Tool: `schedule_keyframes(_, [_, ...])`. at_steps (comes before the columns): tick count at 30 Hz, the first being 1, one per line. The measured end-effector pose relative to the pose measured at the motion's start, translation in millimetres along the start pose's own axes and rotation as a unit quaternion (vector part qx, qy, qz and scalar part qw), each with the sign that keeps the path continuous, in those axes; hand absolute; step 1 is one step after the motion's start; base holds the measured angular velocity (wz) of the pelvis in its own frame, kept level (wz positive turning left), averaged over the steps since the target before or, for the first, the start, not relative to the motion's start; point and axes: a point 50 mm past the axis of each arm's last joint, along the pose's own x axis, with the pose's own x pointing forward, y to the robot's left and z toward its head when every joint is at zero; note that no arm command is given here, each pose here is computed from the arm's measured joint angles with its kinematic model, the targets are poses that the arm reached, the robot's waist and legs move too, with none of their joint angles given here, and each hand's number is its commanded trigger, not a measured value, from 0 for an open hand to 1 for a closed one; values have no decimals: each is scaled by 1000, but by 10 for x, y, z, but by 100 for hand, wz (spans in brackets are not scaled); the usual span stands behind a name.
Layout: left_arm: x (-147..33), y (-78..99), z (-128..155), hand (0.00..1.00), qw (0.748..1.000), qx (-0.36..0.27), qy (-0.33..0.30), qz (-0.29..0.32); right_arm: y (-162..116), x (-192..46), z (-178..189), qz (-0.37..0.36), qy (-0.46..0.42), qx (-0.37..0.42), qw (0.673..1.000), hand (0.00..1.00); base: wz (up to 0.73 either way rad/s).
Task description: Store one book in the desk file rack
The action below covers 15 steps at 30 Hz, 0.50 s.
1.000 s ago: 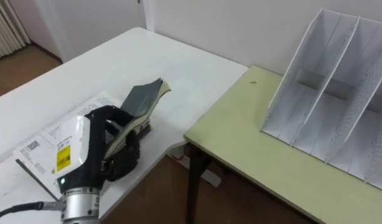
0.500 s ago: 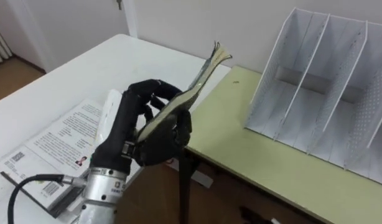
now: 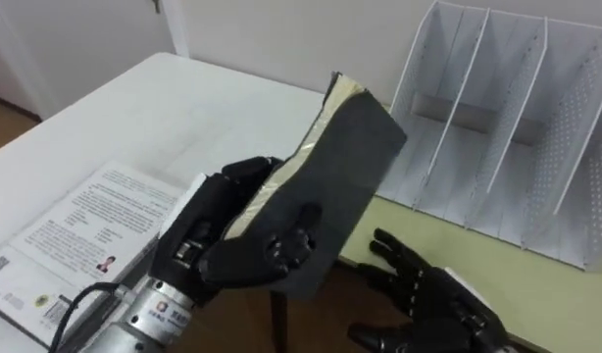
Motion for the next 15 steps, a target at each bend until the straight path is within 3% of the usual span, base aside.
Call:
schedule_keyframes(7, [-81,76,-91,100,995,-80,29,-47,-84,-66,466,22,-134,72,988,0,-4])
schedule_keyframes(15, [-110,62,-186,100,989,-110,65,-71,-72,-70,533,61,-142,98,983,0,-7])
